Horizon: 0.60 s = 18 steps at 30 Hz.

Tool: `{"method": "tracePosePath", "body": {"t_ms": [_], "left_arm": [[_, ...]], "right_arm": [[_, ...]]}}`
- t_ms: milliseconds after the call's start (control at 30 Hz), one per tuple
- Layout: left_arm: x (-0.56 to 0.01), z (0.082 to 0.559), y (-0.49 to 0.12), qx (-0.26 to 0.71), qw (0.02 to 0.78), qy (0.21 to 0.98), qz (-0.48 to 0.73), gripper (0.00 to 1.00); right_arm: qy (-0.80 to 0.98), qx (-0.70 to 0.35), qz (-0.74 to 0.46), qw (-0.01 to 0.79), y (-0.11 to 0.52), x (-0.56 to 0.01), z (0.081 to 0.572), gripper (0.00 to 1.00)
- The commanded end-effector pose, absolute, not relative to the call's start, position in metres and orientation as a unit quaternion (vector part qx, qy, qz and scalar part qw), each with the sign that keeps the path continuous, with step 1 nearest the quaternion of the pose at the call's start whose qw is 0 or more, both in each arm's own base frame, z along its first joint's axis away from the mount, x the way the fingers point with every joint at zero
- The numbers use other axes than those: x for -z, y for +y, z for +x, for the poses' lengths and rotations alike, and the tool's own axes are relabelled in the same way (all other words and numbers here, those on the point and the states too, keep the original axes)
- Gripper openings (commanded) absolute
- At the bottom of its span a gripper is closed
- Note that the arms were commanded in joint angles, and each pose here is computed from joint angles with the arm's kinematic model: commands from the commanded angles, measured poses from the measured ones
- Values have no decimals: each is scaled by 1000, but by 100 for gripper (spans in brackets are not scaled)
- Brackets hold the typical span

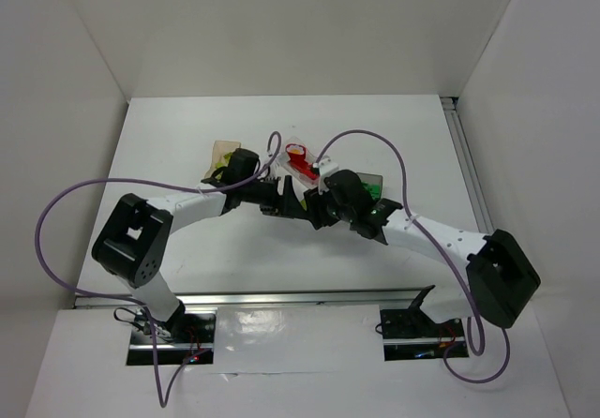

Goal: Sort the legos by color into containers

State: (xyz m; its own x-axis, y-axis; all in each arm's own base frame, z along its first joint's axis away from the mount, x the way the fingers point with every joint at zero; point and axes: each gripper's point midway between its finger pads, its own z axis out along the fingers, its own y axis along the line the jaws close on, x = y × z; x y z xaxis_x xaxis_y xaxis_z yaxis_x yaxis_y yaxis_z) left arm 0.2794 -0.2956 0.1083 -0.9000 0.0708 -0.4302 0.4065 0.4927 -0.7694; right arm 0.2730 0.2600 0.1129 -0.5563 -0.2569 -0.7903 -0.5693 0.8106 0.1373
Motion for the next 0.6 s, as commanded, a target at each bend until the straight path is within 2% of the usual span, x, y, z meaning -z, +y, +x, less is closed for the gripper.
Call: {"method": "tracePosePath", "body": {"t_ms": [0,233,567], "left_arm": [[-128,286,-304,509,217,812,186,77],[-150,286,-294,521,247,793,197,77],[-158,292,-287,546,243,780,186,74]], "right_arm": [[837,-250,-264,409,273,-133,262,40],[834,-251,-272,409,271,-141,261,40],[828,-262,-275,412,271,-149,256,40]]}}
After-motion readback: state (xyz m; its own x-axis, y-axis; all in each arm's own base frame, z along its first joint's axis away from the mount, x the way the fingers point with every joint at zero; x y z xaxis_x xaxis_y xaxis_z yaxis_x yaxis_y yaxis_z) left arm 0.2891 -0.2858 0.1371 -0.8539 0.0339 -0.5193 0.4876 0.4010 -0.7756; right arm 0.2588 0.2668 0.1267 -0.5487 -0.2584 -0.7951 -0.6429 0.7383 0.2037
